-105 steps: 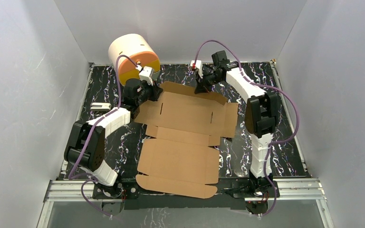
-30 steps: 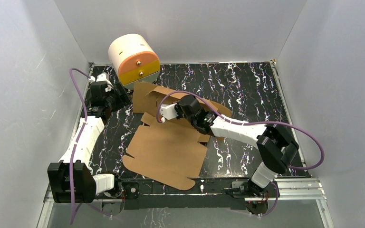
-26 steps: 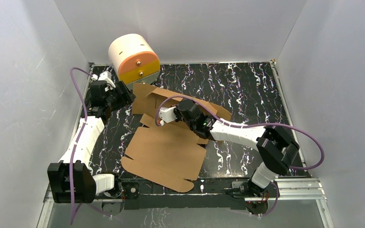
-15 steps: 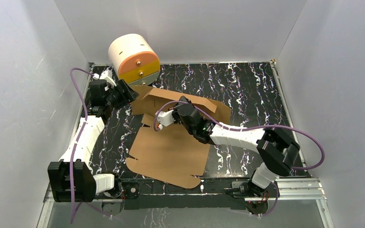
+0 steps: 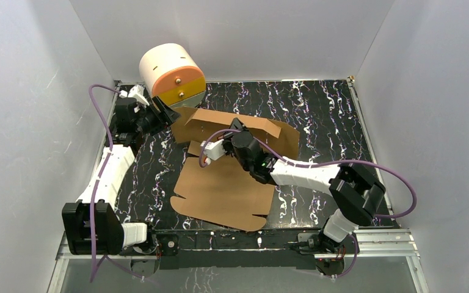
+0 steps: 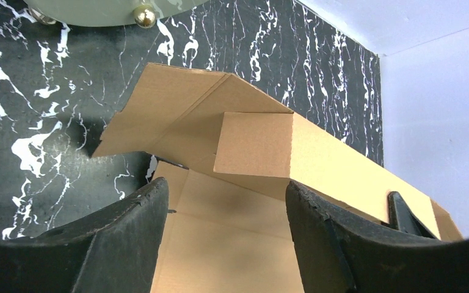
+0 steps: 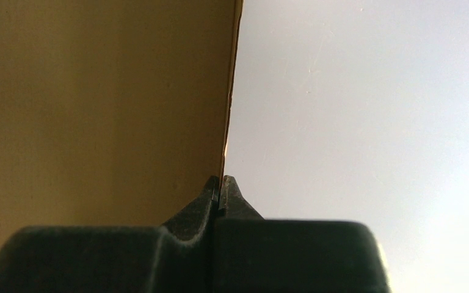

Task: Fold the paper box

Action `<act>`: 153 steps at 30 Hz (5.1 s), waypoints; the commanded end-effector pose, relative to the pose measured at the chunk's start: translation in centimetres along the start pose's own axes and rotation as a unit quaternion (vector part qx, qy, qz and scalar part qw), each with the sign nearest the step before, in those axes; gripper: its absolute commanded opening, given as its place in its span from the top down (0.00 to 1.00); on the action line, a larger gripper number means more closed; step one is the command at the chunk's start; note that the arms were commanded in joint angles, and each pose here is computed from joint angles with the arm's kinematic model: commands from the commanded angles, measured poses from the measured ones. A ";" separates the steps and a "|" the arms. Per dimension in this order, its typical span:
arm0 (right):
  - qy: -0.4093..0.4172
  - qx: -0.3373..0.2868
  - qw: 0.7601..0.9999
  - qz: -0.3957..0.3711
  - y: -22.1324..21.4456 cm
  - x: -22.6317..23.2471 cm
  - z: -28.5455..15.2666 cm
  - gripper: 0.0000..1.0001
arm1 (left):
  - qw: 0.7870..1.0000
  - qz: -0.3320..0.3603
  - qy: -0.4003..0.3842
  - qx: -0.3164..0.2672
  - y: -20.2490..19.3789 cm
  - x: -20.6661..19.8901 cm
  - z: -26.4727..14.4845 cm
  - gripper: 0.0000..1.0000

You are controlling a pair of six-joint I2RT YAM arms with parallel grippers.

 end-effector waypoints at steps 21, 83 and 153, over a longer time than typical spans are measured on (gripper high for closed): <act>0.027 0.011 0.999 -0.013 3.4 3.9 -2.1 1.00 | 0.993 -0.048 -0.073 0.073 -1.6 -1.9 1.8 0.30; 0.119 -0.004 0.993 -0.011 4.7 6.5 -2.9 1.00 | 0.991 -0.128 -0.023 -0.022 -7.6 8.3 5.7 0.34; 0.132 -0.029 0.991 0.007 5.8 6.5 -4.0 1.00 | 0.988 0.045 0.073 -0.129 -0.7 5.7 0.5 0.32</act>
Point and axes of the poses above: each gripper's point midway between its finger pads, its own z axis out along the fingers, its own x axis along the line the jaws close on, y = z × x, the point moved 8 cm from there along -z, back along the fingers, and after that the axes turned 15 degrees about -z, right-handed, at the moved point
